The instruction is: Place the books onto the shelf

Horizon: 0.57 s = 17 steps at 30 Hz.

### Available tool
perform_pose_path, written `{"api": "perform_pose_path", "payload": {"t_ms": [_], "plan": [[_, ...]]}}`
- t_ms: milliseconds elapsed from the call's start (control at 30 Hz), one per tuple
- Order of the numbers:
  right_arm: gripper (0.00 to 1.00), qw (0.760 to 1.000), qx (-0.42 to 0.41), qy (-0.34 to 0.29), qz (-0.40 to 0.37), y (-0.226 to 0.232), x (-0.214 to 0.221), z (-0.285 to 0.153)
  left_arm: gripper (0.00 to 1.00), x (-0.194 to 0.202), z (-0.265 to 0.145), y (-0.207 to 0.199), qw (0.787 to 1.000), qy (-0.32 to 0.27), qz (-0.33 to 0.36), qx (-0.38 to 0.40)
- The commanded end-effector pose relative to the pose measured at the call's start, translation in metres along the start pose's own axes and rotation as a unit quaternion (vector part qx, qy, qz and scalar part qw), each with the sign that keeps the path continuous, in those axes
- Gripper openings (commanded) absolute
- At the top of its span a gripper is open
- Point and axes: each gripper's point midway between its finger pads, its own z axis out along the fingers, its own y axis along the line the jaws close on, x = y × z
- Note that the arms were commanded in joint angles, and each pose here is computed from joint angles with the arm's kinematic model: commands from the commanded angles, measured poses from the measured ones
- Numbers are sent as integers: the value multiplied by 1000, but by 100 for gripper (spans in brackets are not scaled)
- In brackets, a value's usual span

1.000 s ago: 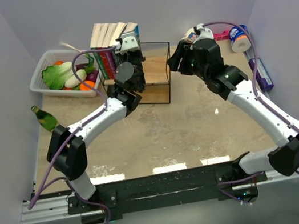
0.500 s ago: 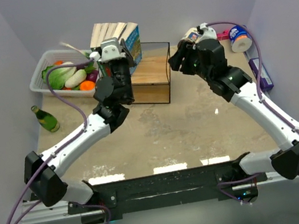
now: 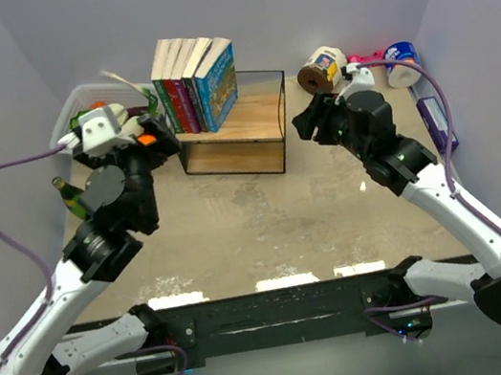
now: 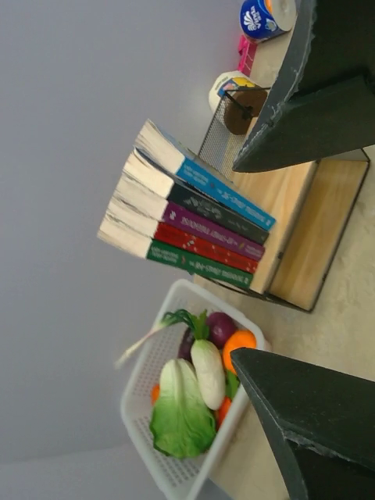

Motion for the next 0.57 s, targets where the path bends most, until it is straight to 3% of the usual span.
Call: {"api": "perform_pose_path", "payload": {"t_ms": [0,267,367,533], "plan": [[61,999,-1,-33,-7,-3,-8,-9,100,49,-33,53,989,119,22,-83],[62,999,27,-18,-32,-29,16,-19,100,121,-67,75,970,209,-55,-112],[62,999,27,-19,-37,-34,20,-26,100,140,-72,70,964,240,-52,-102],[65,999,21,-23,-40,-34,20,-31,100,162,-79,75,965,242,-59,-87]]}}
